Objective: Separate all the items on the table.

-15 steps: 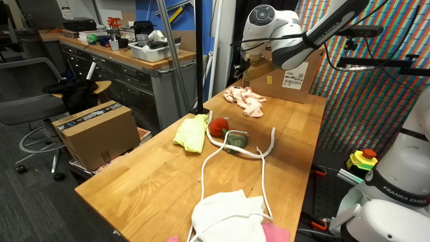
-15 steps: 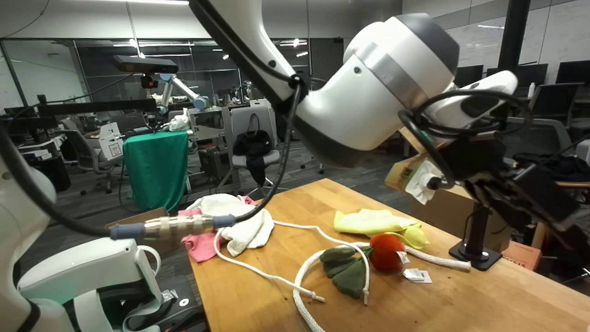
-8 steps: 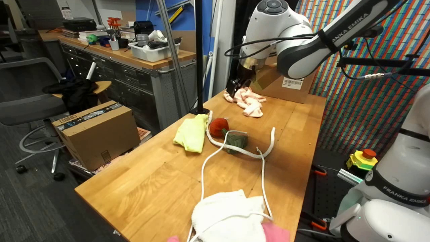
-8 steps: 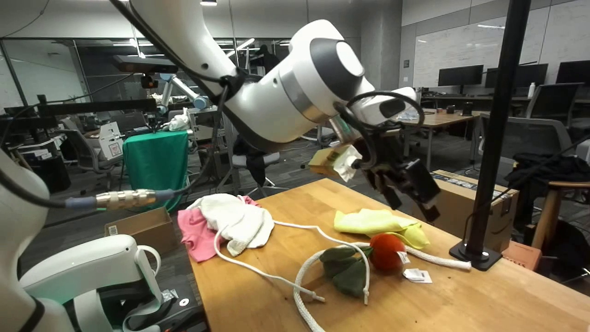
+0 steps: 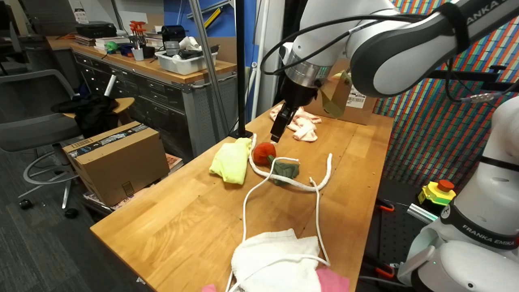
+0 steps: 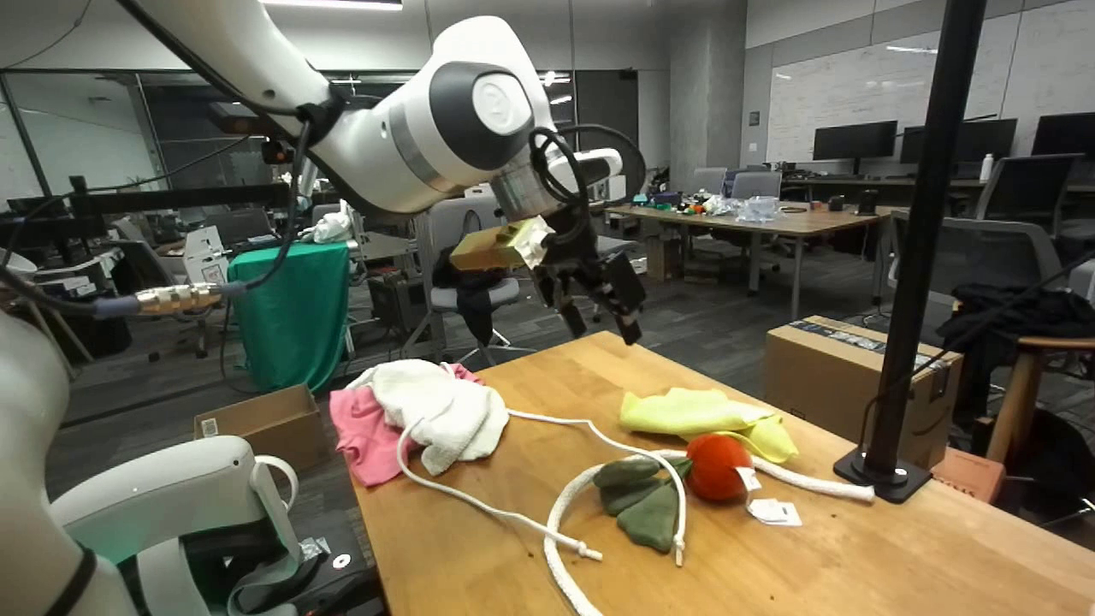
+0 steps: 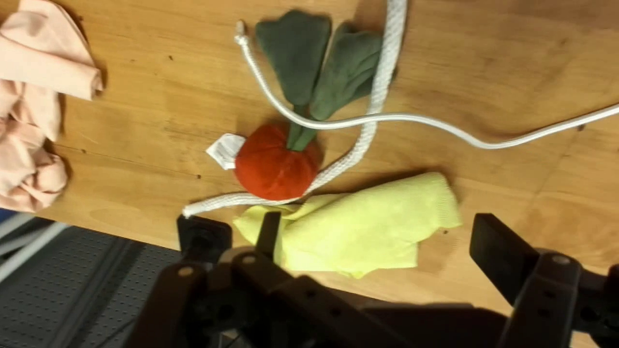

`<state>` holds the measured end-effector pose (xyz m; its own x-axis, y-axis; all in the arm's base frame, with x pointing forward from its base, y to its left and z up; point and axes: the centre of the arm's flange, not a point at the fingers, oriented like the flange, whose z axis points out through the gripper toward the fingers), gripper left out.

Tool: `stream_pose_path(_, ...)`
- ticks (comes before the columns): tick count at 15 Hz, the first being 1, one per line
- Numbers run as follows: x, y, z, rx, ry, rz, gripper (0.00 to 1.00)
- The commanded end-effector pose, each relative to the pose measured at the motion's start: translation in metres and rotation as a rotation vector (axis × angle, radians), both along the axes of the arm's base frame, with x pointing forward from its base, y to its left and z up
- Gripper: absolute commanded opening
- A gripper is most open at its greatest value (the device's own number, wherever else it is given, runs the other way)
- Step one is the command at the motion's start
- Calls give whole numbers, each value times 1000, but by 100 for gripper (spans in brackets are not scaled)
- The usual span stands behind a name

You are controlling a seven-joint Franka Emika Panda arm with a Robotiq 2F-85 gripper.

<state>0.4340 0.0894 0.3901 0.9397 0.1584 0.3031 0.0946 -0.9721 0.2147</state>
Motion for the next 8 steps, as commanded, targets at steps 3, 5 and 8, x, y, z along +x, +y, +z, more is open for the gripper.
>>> stream_pose_path(3, -8, 57, 14, -7, 21, 157, 100)
stream_pose_path(5, -6, 68, 12, -14, 27, 187, 100)
stream_pose_path(8, 4, 77, 5, -22, 37, 209, 100)
